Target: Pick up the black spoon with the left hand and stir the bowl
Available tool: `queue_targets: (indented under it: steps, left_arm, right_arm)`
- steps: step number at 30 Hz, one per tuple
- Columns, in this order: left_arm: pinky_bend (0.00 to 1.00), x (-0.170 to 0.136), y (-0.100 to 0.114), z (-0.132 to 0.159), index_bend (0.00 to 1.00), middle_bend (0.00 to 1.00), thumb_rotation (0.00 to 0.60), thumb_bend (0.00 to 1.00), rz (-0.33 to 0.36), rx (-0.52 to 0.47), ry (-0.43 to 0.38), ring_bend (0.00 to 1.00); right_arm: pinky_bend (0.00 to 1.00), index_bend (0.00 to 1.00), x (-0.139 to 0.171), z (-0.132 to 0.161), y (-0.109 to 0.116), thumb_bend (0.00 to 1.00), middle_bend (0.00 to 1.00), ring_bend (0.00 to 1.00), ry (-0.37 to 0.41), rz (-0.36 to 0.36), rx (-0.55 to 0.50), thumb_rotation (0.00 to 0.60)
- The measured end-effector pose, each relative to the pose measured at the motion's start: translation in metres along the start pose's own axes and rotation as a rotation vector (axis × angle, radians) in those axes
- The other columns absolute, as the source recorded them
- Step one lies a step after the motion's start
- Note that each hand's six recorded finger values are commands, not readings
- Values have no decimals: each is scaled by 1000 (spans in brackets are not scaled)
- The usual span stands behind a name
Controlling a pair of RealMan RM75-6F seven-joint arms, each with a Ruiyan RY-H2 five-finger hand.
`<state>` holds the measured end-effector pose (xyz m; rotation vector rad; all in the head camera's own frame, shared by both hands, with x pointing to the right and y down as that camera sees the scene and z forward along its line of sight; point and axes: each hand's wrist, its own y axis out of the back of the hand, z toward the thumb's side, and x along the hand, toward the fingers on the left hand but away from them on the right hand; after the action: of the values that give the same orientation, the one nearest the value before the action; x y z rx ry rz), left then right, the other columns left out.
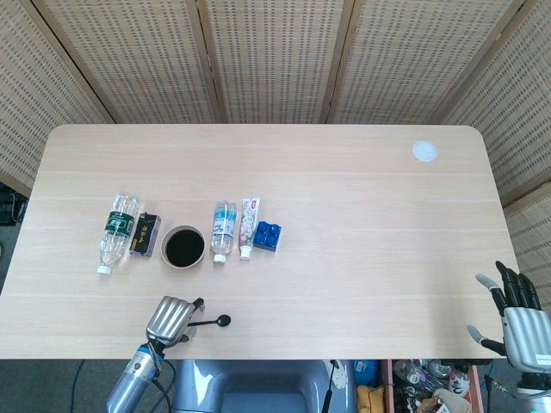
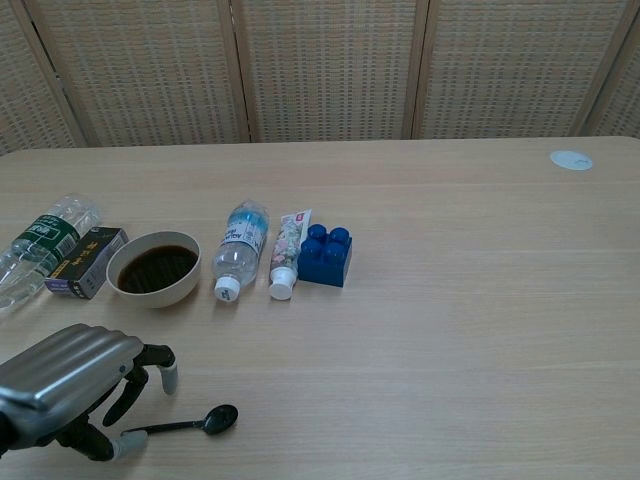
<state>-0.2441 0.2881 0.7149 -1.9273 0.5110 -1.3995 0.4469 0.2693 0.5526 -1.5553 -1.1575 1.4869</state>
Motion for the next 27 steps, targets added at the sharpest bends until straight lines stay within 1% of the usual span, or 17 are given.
queue_targets:
  steps: [8,15,27]
  left_arm:
    - [762,5,-5,-1,416,755,600,298,-8,13,9,763]
    - [762,10,-6,-4,416,755,600,298,-7,14,22,763]
    - [762,23,4,-11,416,755,600,298,24,4,51,763]
  right_arm:
    - [0,221,2,-2,0,189,85,0,-8,0,1,600]
    - [0,222,3,-3,0,189,85,0,-15,2,4,600]
    - [0,221,4,-5,0,189,85,0,-26,3,6,600]
